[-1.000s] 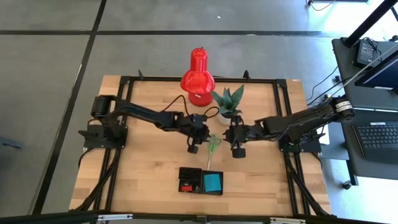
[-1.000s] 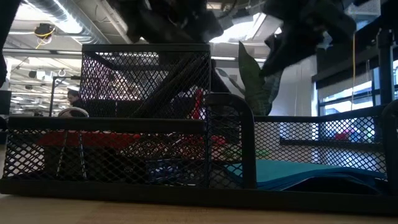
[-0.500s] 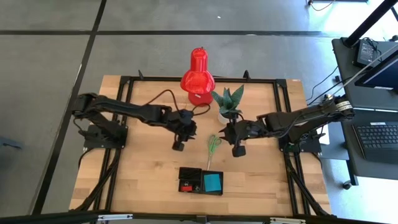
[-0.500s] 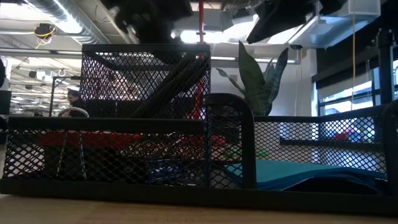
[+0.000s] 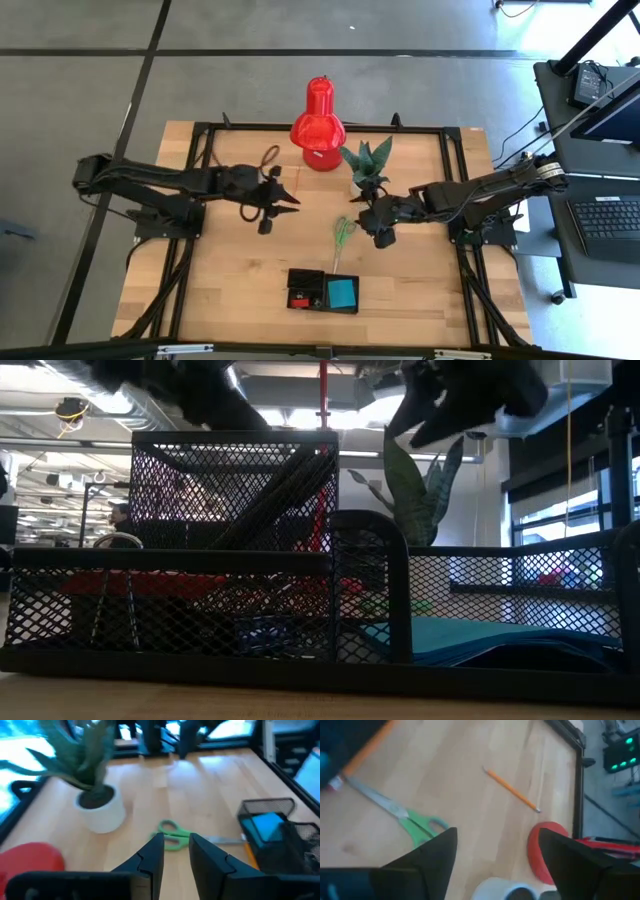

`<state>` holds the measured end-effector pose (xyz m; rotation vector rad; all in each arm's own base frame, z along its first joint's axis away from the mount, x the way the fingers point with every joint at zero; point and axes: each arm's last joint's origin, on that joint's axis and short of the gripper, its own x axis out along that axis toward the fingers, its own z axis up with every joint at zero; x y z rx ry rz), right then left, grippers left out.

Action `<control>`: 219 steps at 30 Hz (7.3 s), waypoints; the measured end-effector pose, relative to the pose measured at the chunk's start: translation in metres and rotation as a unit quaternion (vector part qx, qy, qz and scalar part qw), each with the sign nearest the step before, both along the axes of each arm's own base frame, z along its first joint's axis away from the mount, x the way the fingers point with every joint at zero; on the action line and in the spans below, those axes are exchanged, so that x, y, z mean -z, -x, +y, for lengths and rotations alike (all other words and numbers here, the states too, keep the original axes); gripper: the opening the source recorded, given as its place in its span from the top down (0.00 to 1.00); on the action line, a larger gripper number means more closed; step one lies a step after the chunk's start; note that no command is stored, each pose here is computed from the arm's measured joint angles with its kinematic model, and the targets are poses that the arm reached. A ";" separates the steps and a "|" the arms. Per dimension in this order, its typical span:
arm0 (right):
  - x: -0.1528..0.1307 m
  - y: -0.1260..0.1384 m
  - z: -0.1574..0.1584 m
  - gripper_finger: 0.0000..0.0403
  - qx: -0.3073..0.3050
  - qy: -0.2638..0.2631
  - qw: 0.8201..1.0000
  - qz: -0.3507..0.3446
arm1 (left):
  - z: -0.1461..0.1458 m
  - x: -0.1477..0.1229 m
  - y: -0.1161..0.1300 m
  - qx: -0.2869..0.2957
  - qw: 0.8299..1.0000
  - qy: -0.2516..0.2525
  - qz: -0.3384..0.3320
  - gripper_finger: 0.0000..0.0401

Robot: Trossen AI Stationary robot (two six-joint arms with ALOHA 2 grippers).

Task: Pick and place office supplies into organizer
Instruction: Put the green scissors into the desk organizer

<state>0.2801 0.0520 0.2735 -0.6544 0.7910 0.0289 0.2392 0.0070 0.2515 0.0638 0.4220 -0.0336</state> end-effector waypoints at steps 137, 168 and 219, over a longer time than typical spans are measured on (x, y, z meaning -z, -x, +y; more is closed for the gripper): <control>0.110 -0.098 -0.041 0.47 -0.307 0.148 0.881 0.328 | 0.003 0.067 0.033 -0.092 0.996 0.006 0.011 0.79; 0.151 -0.097 -0.041 0.60 -0.271 0.092 0.872 0.398 | 0.003 0.068 0.034 -0.092 0.995 0.006 0.021 0.79; 0.123 -0.107 -0.016 0.89 -0.030 0.116 0.916 0.382 | 0.004 0.069 0.034 -0.169 0.972 0.160 0.013 0.78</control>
